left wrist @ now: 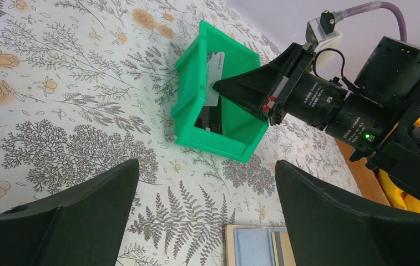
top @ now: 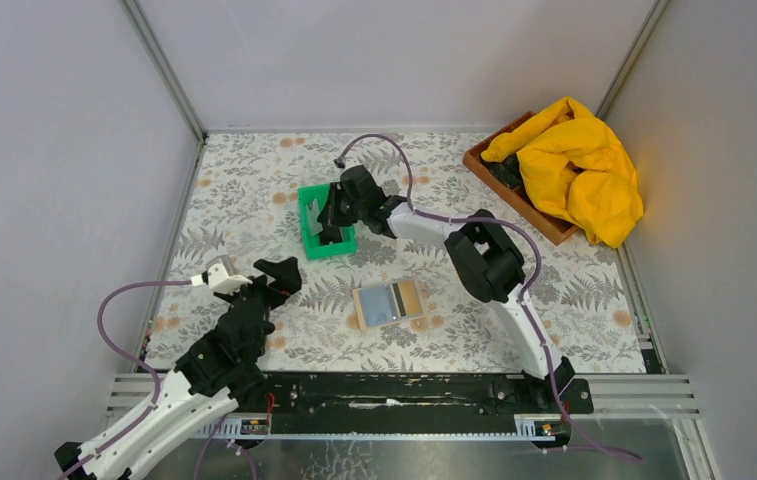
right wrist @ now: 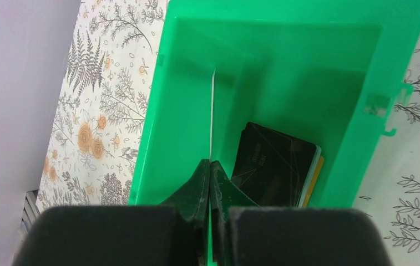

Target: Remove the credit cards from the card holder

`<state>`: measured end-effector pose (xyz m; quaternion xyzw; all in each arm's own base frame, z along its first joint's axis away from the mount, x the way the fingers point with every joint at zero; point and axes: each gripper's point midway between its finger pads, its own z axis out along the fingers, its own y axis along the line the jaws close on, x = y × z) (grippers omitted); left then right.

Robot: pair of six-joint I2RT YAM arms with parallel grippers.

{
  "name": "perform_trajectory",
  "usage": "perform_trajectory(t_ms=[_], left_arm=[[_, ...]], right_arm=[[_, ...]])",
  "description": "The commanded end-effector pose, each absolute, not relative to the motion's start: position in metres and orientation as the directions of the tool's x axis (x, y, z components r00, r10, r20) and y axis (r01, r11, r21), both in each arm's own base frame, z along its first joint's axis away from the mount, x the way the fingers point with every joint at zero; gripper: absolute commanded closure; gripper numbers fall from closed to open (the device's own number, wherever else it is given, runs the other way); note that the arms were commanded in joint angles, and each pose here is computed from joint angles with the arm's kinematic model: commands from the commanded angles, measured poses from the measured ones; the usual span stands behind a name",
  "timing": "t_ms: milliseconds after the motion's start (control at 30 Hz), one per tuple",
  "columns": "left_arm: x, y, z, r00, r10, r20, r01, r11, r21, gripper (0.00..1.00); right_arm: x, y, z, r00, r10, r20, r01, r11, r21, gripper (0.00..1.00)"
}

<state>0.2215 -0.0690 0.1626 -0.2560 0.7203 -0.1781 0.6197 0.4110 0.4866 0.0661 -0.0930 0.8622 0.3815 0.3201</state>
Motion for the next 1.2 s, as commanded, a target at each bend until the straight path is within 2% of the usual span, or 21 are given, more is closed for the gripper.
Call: perform_trajectory(t_ms=[0, 100, 267, 333, 533, 700, 767, 833, 900, 1000, 1167], left_arm=[[0.222, -0.064, 0.169, -0.067, -0.608, -0.791, -0.155, 0.79, -0.594, 0.0], [0.222, -0.065, 0.168, -0.07, -0.608, -0.791, -0.153, 0.79, -0.593, 0.0], [0.222, -0.065, 0.168, -0.073, -0.606, -0.792, -0.155, 0.792, -0.591, 0.0], [0.222, -0.065, 0.167, -0.074, -0.605, -0.793, -0.155, 0.793, -0.59, 0.0], [0.223, -0.067, 0.166, -0.083, -0.6, -0.796, -0.153, 0.797, -0.584, 0.0], [0.223, -0.069, 0.165, -0.09, -0.593, -0.8, -0.149, 0.803, -0.578, 0.0], [0.224, -0.07, 0.165, -0.092, -0.592, -0.801, -0.147, 0.803, -0.577, 0.0], [0.224, -0.07, 0.164, -0.093, -0.589, -0.802, -0.146, 0.805, -0.574, 0.0], [0.224, -0.071, 0.164, -0.095, -0.587, -0.804, -0.145, 0.807, -0.572, 0.0], [0.225, -0.071, 0.163, -0.1, -0.579, -0.809, -0.147, 0.813, -0.564, 0.0], [0.226, -0.074, 0.161, -0.111, -0.566, -0.817, -0.142, 0.823, -0.55, 0.0]], right_arm=[[0.413, 0.496, 0.077, -0.753, 0.07, -0.654, -0.431, 0.698, 0.571, 1.0], [0.415, 0.497, 0.077, -0.751, 0.072, -0.656, -0.432, 0.699, 0.57, 1.0], [0.416, 0.499, 0.085, -0.736, 0.082, -0.671, -0.443, 0.692, 0.57, 0.7], [0.416, 0.498, 0.09, -0.723, 0.086, -0.685, -0.449, 0.696, 0.56, 0.64], [0.41, 0.495, 0.111, -0.682, 0.081, -0.727, -0.486, 0.693, 0.533, 0.63], [0.408, 0.488, 0.122, -0.631, 0.052, -0.774, -0.493, 0.744, 0.451, 0.62], [0.408, 0.485, 0.118, -0.61, 0.005, -0.793, -0.487, 0.787, 0.38, 0.57], [0.402, 0.487, 0.115, -0.576, -0.053, -0.816, -0.489, 0.822, 0.292, 0.47], [0.399, 0.486, 0.113, -0.552, -0.082, -0.83, -0.483, 0.842, 0.239, 0.44], [0.396, 0.483, 0.114, -0.532, -0.086, -0.843, -0.474, 0.855, 0.212, 0.45], [0.386, 0.479, 0.136, -0.498, -0.012, -0.867, -0.492, 0.828, 0.271, 0.53]])
